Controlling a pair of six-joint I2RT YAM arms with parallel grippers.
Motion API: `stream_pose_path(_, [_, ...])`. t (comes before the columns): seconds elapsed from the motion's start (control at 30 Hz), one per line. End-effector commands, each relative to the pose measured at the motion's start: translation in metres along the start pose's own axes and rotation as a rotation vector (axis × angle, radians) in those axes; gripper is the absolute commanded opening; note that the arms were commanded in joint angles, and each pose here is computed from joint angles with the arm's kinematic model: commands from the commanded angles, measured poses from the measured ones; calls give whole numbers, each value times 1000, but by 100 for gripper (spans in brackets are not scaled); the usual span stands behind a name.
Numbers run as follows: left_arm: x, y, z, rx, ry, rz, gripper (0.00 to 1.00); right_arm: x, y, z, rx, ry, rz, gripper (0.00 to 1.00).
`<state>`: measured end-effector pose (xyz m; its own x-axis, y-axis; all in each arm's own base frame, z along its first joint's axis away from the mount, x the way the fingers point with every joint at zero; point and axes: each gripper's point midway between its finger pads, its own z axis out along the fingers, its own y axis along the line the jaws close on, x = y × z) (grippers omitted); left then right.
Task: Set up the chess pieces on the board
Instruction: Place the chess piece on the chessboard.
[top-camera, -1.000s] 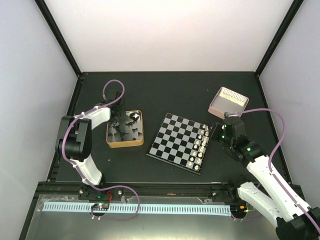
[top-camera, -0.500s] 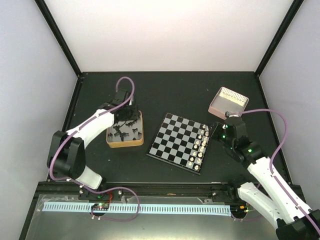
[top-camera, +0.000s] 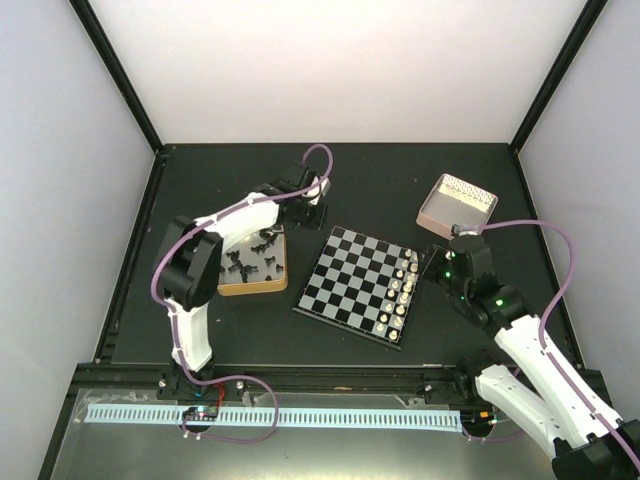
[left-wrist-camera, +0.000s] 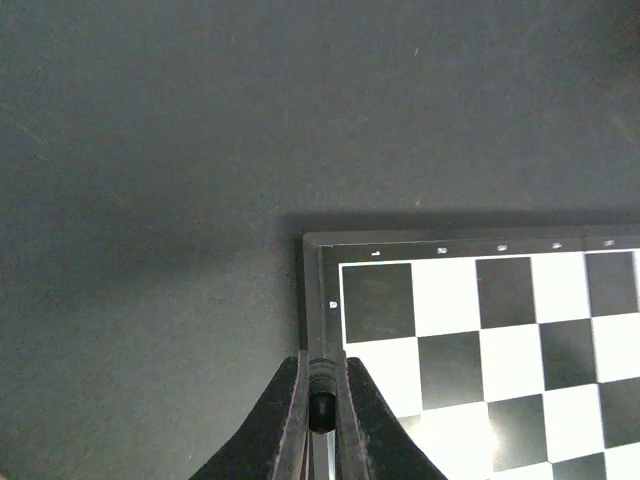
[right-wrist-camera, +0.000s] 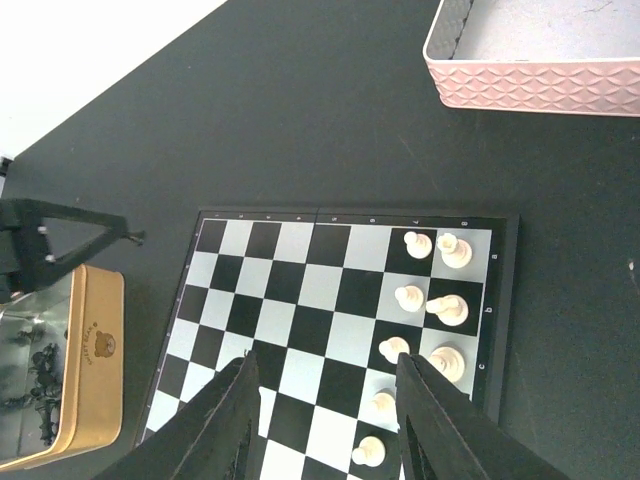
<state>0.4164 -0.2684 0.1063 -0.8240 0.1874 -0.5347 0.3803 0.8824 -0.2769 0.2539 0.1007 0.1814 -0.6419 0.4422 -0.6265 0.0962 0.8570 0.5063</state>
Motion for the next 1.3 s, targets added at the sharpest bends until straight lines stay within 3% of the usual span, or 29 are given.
stream_pose_path(0.0, [-8, -16, 19, 52, -3, 64, 5, -3, -4, 3, 20, -20, 10, 40])
stream_pose_path(0.6, [2, -37, 62, 106, 60, 117, 6, 2, -5, 7, 34, 7, 5, 40])
stream_pose_path(0.83, [1, -36, 67, 83, 65, 129, 12, 2, -5, 6, 31, 8, 8, 40])
stream_pose_path(1.03, [8, -54, 69, 155, 87, 167, 8, 3, -6, 6, 33, 10, 7, 40])
stream_pose_path(1.27, [16, -58, 76, 179, 111, 174, 12, 3, -7, 6, 35, 12, 7, 40])
